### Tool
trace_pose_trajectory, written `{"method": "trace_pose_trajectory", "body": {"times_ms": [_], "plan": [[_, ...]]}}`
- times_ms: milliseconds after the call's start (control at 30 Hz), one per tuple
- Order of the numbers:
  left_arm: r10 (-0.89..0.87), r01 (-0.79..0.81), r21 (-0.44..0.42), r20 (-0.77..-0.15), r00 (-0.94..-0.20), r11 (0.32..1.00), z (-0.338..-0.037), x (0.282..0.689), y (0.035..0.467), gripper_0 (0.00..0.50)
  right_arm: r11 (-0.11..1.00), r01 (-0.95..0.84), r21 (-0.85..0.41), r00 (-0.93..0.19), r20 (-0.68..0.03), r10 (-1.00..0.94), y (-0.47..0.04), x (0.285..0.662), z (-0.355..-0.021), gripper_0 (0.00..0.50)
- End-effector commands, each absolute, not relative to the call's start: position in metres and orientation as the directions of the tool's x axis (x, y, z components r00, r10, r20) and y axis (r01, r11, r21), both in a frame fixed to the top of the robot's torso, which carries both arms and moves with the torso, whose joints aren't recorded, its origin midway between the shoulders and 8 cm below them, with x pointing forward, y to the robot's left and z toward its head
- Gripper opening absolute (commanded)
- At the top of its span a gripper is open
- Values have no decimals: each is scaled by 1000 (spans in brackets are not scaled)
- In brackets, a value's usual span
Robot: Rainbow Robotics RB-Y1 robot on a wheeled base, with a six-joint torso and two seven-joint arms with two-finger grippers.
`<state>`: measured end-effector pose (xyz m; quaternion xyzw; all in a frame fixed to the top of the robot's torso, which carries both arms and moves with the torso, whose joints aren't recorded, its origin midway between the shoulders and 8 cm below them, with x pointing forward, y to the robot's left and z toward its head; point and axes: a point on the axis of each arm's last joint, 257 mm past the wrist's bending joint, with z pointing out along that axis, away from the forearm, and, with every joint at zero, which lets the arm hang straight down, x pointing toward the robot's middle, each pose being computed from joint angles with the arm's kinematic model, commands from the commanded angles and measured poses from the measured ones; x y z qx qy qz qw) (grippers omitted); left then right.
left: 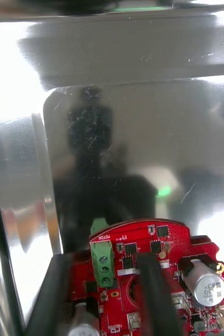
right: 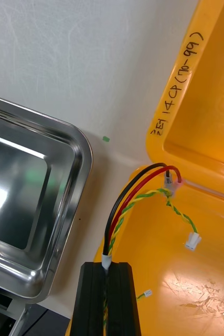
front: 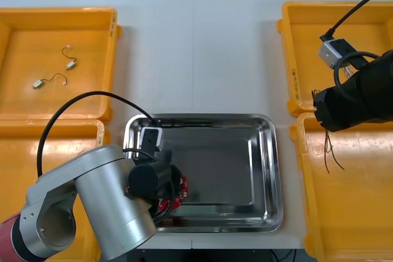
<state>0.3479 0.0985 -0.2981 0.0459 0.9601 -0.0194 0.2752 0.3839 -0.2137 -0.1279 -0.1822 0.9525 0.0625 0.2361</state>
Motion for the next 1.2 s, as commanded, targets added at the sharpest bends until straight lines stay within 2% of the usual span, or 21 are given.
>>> {"method": "trace_pose_trajectory", "body": {"times_ms": [33,400,800,1200], "plan": [[20,56,-53,-526,-850,997,-302,340,94,500,911,-411,-25,-785,-499,-368,-212,387,-114,0],[14,58,-66,-529,-848,996,-300,340,90,500,912,-410,-30,-782,-502,-368,-213,388,-113,0],[16,80,-92,-556,-831,993,-275,350,93,500,906,-422,-22,-783,-495,-376,-210,385,-115,0],[12,92,-117,-550,-835,989,-240,372,104,500,839,-544,-2,-720,-512,-468,-156,371,-126,0]]}}
